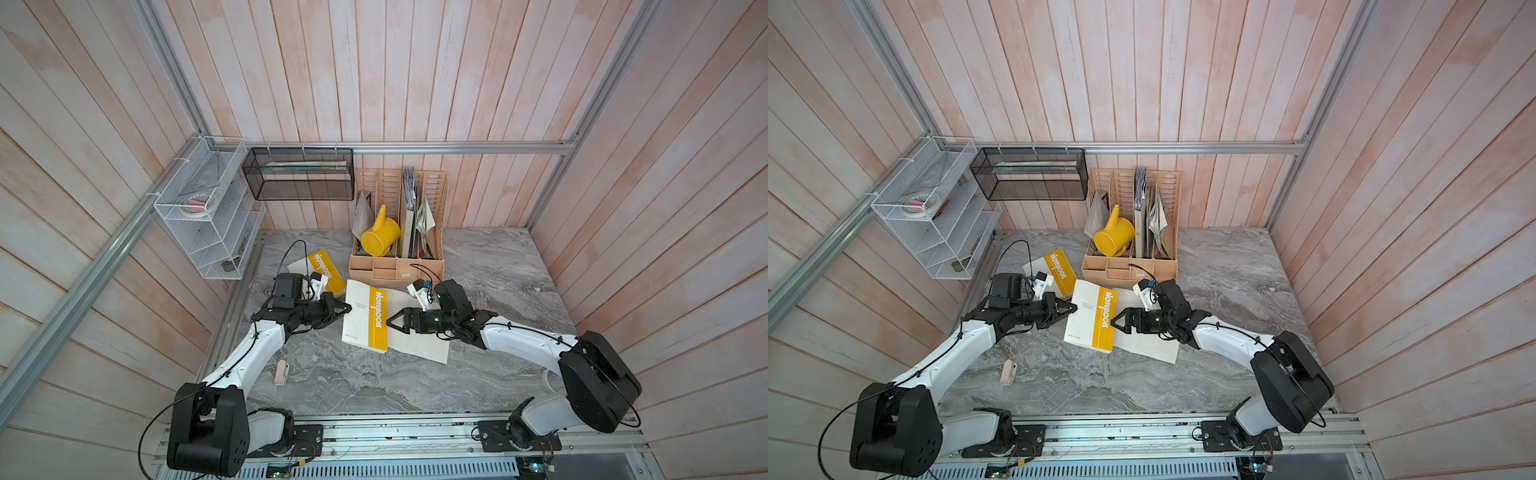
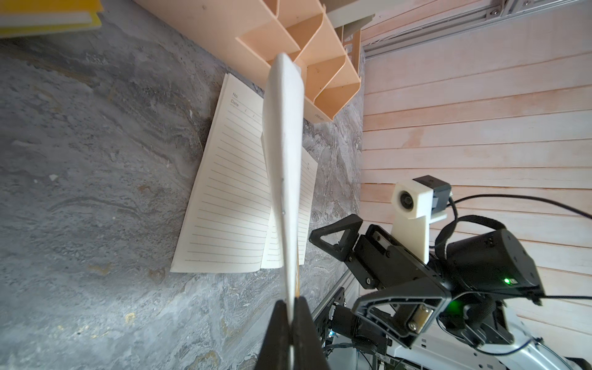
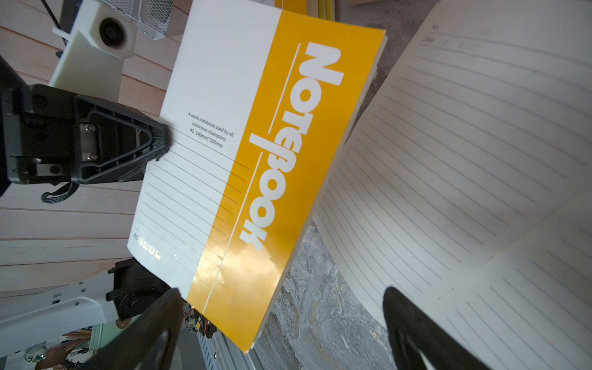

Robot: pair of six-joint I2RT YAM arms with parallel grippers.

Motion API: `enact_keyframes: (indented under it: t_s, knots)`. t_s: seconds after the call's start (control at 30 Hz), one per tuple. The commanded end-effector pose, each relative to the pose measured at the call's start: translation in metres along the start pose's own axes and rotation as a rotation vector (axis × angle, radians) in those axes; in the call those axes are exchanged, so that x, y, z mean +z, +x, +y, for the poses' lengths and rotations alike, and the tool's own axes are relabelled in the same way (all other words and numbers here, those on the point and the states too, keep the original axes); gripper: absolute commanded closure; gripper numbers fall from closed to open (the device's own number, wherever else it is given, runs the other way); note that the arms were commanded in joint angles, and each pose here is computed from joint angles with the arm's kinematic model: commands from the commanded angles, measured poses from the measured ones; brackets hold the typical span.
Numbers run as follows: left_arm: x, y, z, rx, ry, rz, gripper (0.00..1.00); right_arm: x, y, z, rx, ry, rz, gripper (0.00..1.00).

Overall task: Close the notebook
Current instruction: Pick up the notebook from the center of the board, then place the notebook at the notebook.

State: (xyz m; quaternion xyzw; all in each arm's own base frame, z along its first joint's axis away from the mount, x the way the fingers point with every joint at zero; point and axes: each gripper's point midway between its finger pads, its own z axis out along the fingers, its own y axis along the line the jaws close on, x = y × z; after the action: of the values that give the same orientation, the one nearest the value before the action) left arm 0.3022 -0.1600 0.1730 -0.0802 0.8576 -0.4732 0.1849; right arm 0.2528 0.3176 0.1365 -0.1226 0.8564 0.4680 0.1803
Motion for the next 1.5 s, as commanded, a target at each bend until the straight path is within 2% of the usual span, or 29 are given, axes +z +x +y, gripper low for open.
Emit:
enact_keyframes:
  t_s: [0.0,0.23,0.5,0.77,1.07,1.47]
  knots:
    - [-0.017,-0.020,-0.013,0.058,-0.006,-0.066,1.00,-0.007,0.005,-0.010,0.006,0.026,-0.003,0.02]
    - [-0.038,-0.056,-0.007,0.072,-0.022,-0.138,1.00,-0.018,0.003,-0.010,-0.001,0.020,-0.031,0.02]
    - [-0.067,-0.109,0.004,0.078,-0.059,-0.272,1.00,-0.028,0.000,-0.010,-0.015,0.032,-0.075,0.02]
    - [-0.083,-0.146,0.029,0.047,-0.092,-0.389,1.00,-0.028,0.011,-0.023,0.014,0.040,-0.050,0.02]
    - [-0.076,-0.182,0.045,0.012,-0.046,-0.418,1.00,-0.031,0.011,-0.021,0.012,0.035,-0.055,0.02]
    - [-0.062,-0.218,0.072,-0.033,-0.077,-0.427,1.00,-0.036,0.017,-0.028,0.026,0.052,-0.048,0.02]
